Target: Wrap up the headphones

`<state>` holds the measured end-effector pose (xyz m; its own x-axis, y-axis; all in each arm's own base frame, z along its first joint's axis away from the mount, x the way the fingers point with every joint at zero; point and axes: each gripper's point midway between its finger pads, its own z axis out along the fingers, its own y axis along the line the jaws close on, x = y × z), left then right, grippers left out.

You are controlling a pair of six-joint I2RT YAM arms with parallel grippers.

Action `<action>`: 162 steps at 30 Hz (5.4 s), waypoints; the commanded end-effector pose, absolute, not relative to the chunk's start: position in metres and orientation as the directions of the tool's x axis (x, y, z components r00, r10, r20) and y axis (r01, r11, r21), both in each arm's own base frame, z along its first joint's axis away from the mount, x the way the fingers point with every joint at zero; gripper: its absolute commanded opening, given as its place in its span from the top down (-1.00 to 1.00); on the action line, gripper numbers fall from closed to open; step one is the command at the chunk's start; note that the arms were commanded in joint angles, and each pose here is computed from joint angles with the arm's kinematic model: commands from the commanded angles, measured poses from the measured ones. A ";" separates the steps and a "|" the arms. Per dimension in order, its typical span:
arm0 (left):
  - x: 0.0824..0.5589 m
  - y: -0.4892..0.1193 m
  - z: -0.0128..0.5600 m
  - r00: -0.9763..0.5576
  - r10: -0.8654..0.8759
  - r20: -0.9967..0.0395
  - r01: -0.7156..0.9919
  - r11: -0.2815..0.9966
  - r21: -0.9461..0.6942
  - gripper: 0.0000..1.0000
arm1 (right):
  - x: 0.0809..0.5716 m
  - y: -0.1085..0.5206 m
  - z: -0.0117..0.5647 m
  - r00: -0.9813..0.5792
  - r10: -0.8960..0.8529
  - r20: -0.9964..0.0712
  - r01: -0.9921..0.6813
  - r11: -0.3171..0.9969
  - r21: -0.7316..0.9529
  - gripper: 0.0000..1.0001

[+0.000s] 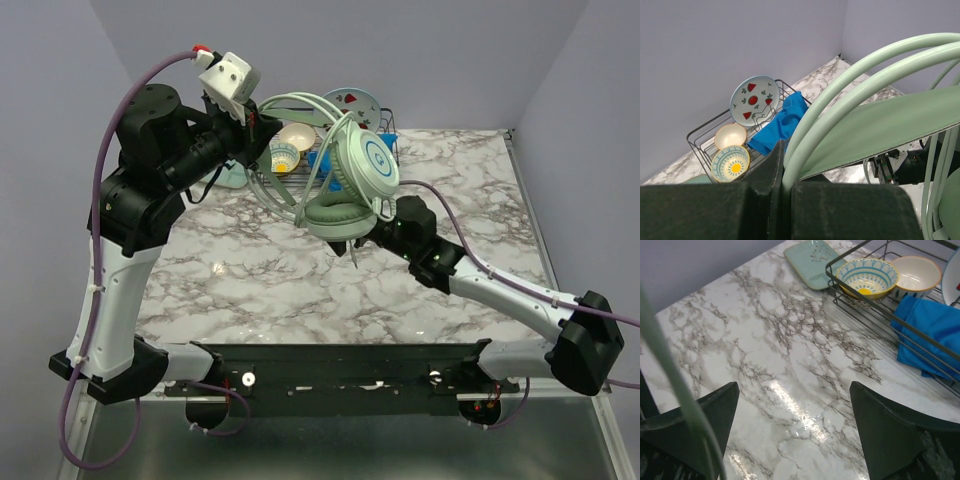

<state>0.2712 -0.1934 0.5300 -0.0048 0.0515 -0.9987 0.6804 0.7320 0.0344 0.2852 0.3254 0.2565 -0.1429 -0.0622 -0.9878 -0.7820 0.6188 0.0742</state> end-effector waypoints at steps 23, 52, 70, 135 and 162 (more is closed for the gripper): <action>0.267 -0.185 0.559 0.081 -0.011 -0.997 0.648 0.760 0.044 1.00 | 0.291 0.306 0.242 -0.078 -0.157 -0.984 -0.470 0.877 -0.103 -0.26; 0.289 -0.176 0.550 0.047 -0.017 -0.999 0.569 0.822 0.013 1.00 | 0.266 0.307 0.218 -0.148 -0.279 -0.949 -0.355 0.910 -0.212 0.99; 0.434 -0.076 0.506 0.046 0.106 -0.993 0.060 0.992 0.109 1.00 | 0.192 0.418 0.222 0.074 -0.511 -0.857 -0.675 0.606 -0.420 0.99; 0.348 -0.154 0.048 -0.497 0.638 -0.589 0.762 0.645 0.055 0.35 | 0.307 0.309 0.101 -0.303 -0.706 -0.640 -0.662 0.639 -0.392 0.99; 0.309 -0.196 0.148 -0.514 0.267 -0.815 0.826 0.412 -0.385 -0.01 | 0.303 0.340 0.075 -0.285 -0.654 -0.701 -0.735 0.619 -0.278 0.99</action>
